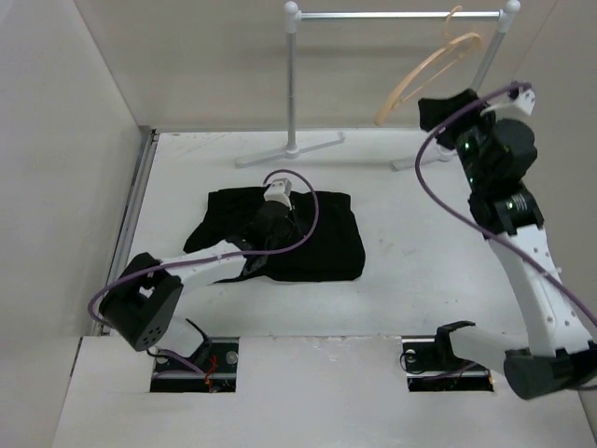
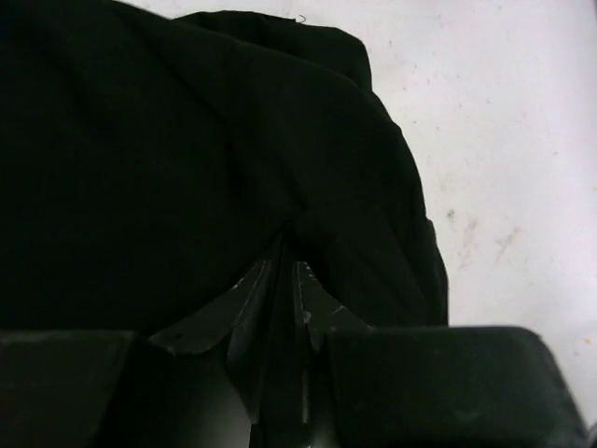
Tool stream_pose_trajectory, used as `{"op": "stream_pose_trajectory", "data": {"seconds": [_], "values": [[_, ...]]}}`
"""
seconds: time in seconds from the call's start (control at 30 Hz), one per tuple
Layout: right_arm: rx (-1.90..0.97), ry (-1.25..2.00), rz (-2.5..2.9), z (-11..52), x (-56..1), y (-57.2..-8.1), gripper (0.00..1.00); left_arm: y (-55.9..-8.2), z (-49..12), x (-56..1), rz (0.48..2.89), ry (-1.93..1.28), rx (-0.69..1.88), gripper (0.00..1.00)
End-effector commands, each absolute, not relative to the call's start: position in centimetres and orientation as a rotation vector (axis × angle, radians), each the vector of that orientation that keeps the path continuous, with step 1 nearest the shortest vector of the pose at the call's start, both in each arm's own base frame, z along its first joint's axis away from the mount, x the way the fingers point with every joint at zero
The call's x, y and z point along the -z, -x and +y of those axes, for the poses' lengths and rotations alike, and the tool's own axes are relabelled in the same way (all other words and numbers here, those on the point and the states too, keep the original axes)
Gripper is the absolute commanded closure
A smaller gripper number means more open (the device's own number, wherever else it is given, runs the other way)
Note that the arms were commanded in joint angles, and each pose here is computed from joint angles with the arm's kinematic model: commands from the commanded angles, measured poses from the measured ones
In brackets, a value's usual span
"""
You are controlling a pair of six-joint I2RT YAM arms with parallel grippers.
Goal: Place the trousers on the hanger
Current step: Grab a hanger with the right arm
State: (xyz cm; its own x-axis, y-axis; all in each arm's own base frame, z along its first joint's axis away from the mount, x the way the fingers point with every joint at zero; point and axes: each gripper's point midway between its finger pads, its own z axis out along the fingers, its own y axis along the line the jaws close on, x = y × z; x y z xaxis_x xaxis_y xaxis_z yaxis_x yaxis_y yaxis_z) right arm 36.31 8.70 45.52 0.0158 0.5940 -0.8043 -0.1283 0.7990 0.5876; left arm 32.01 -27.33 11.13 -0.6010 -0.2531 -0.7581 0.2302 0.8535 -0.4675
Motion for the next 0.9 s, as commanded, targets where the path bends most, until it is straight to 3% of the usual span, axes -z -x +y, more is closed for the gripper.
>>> {"op": "stream_pose_trajectory", "data": {"seconds": [0.0, 0.37, 0.6, 0.7, 0.77, 0.87], "values": [[-0.676, -0.299, 1.475, 9.9, -47.2, -40.5, 0.19, -31.7, -26.7, -18.0, 1.905, 0.112, 0.792, 0.85], [-0.763, -0.31, 1.559, 10.9, -44.4, -50.7, 0.16, -27.5, -23.8, -17.3, 1.88, 0.095, 0.827, 0.66], [-0.805, -0.286, 1.525, 12.0, -44.0, -53.4, 0.3, -26.5, -23.8, -15.2, 1.93, 0.074, 0.814, 0.63], [-0.804, -0.284, 1.511, 12.0, -43.8, -54.3, 0.42, -26.3, -24.0, -15.1, 1.935, 0.061, 0.818, 0.59], [-0.809, -0.287, 1.491, 11.9, -44.1, -54.5, 0.67, -26.3, -24.0, -15.2, 1.93, 0.062, 0.821, 0.56], [-0.823, -0.253, 1.435, 12.0, -45.6, -54.1, 0.86, -26.4, -23.5, -15.2, 1.925, 0.074, 0.815, 0.5]]}}
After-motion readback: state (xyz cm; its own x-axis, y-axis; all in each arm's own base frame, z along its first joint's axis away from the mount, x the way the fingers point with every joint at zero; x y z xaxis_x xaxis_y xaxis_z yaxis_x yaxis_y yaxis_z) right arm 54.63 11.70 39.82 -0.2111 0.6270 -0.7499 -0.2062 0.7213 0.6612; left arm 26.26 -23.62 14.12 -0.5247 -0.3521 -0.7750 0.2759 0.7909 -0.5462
